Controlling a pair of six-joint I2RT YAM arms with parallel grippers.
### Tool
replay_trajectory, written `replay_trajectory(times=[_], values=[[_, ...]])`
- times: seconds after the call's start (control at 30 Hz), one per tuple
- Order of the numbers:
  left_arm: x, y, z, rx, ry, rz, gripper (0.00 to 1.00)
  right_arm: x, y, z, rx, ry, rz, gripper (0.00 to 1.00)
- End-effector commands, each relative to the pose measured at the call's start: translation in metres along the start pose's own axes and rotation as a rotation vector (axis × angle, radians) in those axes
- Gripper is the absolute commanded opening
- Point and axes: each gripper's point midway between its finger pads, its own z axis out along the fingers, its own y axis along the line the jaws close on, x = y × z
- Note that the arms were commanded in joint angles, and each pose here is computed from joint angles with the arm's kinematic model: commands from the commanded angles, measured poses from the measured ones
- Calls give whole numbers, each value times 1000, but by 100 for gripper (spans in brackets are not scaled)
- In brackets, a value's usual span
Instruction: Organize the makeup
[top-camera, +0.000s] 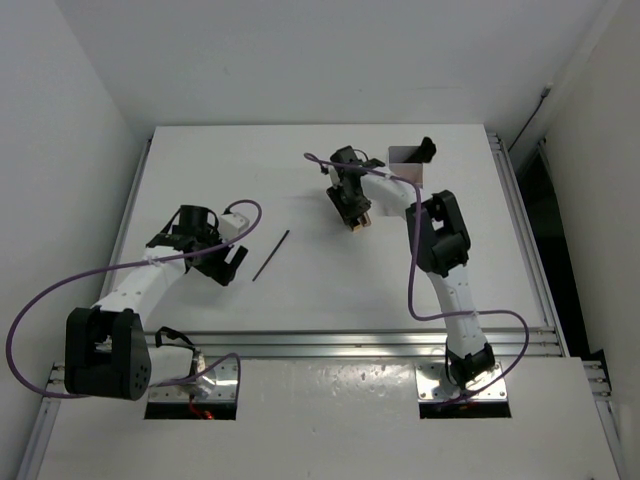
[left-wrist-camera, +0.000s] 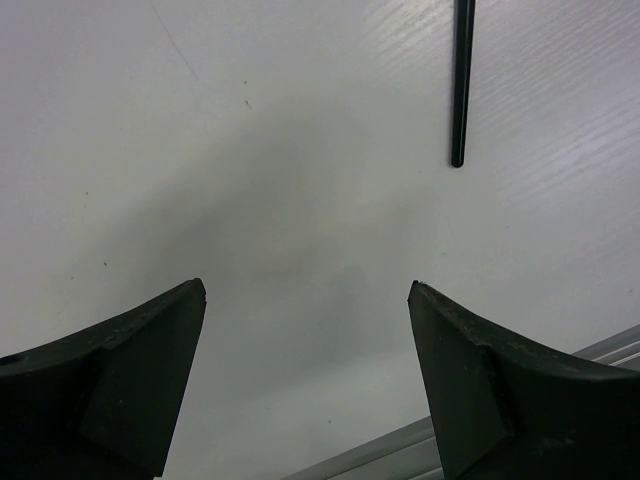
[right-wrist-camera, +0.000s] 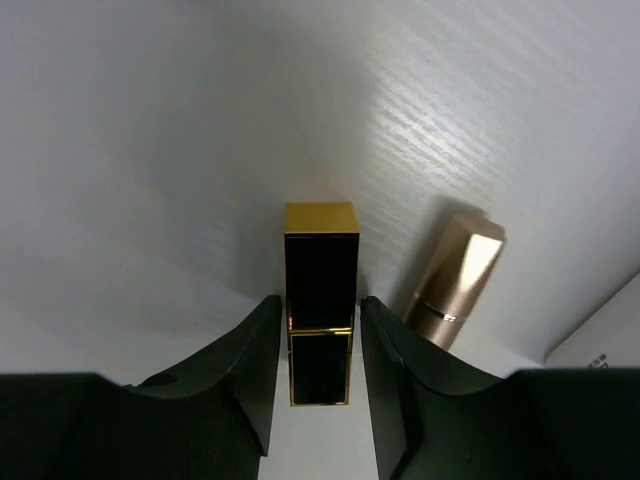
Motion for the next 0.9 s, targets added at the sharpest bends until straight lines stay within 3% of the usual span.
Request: replay_trajectory(times=[0.0, 0.17, 0.33, 0.47, 0.63, 0.67, 0.73, 0.77, 0.87], values=[[-5, 7, -1, -15, -22, 2, 89, 11, 10, -14, -9, 36, -72, 37], [-5, 7, -1, -15, -22, 2, 89, 14, 15, -9, -11, 23, -70, 31], [-5, 7, -1, -15, -22, 2, 89, 7, 23, -10, -53, 8, -61, 9], [-5, 7, -1, -15, -22, 2, 89, -18, 35, -29, -130, -106, -40, 0], [-9, 8, -2, -19, -30, 3, 89, -62, 29, -86, -158, -389, 25, 0], [-9, 8, -2, -19, -30, 3, 89, -93, 15, -101, -141, -543, 50, 0], [-9, 8, -2, -19, -30, 3, 89, -82, -8, -122, -118, -621, 132, 0], [-9, 8, -2, -19, -30, 3, 89, -109, -21, -145, -100, -783, 149, 0], [-5, 9, -3, -24, -29, -5, 89, -97, -65, -170, -22, -906, 224, 0]])
